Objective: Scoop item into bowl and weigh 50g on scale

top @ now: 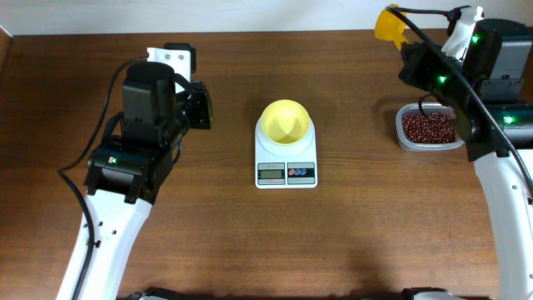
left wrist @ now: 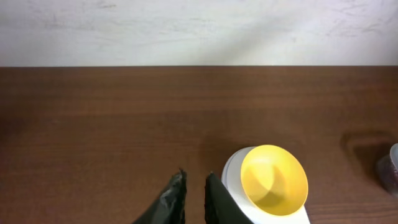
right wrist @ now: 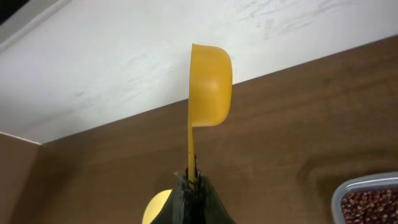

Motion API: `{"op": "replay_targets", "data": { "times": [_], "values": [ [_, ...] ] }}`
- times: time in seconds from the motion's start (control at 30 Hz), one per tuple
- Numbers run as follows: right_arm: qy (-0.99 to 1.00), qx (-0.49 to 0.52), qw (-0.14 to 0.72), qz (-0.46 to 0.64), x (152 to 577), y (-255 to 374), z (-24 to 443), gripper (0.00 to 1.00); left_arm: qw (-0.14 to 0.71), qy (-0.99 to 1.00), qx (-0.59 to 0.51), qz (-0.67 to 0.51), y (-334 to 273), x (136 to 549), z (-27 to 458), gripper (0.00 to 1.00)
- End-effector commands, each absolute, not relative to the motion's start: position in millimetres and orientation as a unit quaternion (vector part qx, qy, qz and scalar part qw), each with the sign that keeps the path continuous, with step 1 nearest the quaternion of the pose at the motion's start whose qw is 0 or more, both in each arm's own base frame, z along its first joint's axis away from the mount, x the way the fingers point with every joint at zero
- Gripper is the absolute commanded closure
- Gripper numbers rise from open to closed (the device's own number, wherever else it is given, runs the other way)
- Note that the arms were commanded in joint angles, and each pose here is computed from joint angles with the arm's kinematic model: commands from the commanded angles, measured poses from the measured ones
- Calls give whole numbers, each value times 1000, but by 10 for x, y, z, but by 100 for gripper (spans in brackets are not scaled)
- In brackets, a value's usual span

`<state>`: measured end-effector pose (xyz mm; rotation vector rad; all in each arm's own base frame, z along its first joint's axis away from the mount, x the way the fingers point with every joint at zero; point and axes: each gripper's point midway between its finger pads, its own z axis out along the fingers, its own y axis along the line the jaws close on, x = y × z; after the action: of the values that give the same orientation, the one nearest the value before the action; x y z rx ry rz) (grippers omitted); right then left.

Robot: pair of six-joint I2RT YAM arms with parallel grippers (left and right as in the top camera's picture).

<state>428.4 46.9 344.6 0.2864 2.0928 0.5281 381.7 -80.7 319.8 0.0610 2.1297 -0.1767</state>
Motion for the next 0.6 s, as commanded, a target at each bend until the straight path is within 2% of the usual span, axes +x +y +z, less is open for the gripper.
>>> {"op": "replay_targets", "data": {
  "times": [0.0, 0.03, 0.07, 0.1, 0.17, 0.23, 0.4, 0.43, 0.57],
  "values": [
    [846, 145, 447, 251, 4195, 525, 3512, 96, 474, 878, 24, -65, -776, 3852, 3132, 48],
    [850, 144, 439, 254, 4170, 542, 3480, 96, 474, 878, 24, -66, -778, 3851, 3133, 38],
    [852, 145, 435, 253, 4160, 541, 3463, 96, 473, 878, 26, -70, -794, 3848, 3131, 21],
    [852, 145, 433, 254, 4155, 545, 3457, 96, 474, 878, 26, -70, -795, 3849, 3132, 18],
    [853, 144, 434, 252, 4157, 540, 3457, 96, 463, 883, 31, -76, -820, 3814, 3087, 18],
    [853, 144, 434, 252, 4157, 540, 3457, 96, 450, 889, 32, -76, -818, 3774, 3031, 12],
    [853, 144, 434, 252, 4155, 541, 3455, 96, 442, 893, 32, -74, -812, 3748, 2994, 16],
    [853, 144, 434, 252, 4157, 541, 3457, 96, 442, 893, 32, -74, -812, 3748, 2994, 28],
    [852, 144, 436, 252, 4162, 539, 3465, 96, 442, 893, 33, -74, -813, 3747, 2994, 31]
  ]
}}
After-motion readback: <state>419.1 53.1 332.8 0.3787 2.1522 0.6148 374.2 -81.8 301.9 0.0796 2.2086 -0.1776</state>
